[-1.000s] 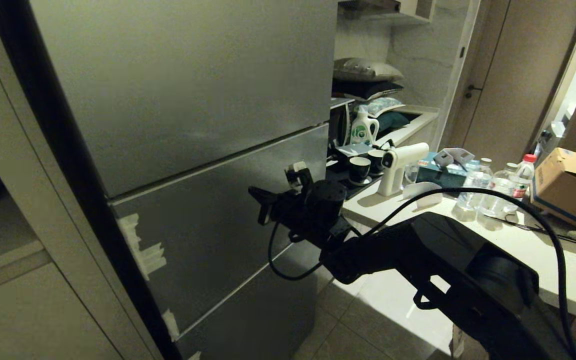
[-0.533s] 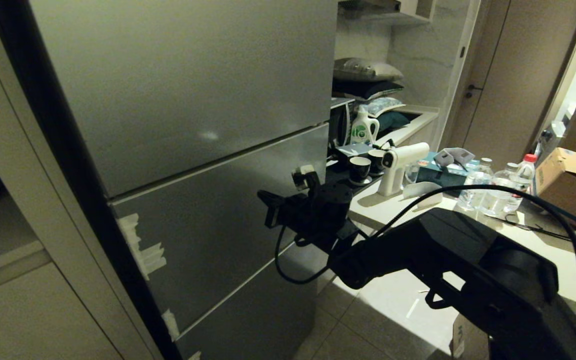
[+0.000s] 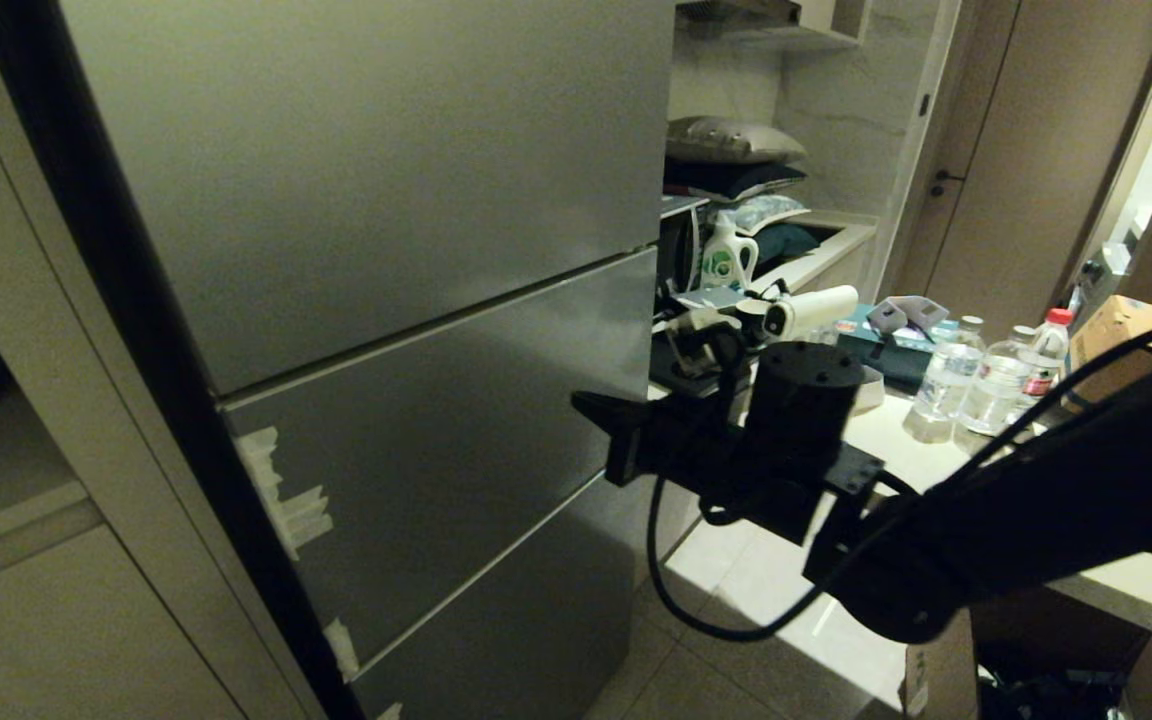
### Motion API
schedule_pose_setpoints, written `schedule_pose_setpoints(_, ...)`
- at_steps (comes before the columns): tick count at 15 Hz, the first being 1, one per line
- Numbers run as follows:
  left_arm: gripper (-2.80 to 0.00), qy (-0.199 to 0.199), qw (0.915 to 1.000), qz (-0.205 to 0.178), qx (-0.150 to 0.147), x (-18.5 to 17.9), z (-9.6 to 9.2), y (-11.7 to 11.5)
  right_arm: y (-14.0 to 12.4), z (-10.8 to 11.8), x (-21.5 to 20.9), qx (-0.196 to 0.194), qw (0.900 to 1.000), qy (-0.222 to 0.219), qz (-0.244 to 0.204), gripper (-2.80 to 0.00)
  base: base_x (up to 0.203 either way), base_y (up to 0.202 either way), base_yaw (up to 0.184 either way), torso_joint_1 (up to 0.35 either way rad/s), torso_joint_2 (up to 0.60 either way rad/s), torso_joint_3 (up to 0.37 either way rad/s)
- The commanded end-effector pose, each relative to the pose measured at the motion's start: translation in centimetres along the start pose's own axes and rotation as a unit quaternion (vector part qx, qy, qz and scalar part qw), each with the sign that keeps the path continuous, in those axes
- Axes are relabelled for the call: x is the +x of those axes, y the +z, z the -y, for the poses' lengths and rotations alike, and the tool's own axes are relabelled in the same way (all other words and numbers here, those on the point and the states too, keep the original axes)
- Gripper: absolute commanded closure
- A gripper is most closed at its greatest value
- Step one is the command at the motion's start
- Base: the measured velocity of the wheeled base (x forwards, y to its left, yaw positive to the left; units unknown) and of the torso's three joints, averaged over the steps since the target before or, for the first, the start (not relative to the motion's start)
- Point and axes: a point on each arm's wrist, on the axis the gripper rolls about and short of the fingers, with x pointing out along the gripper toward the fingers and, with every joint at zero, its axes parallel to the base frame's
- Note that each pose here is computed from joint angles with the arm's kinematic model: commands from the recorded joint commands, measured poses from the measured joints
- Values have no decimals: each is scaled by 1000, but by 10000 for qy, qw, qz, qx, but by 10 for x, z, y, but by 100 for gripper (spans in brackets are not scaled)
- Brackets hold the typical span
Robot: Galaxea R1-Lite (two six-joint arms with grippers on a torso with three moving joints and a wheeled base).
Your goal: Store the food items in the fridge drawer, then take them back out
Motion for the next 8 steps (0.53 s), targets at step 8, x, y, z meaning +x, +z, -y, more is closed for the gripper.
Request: schedule_pose_setpoints(8, 0, 2, 10000, -3, -1, 0, 0, 0, -28, -29, -183, -12, 9983, -215, -534, 0, 0, 0, 0, 0, 0, 0)
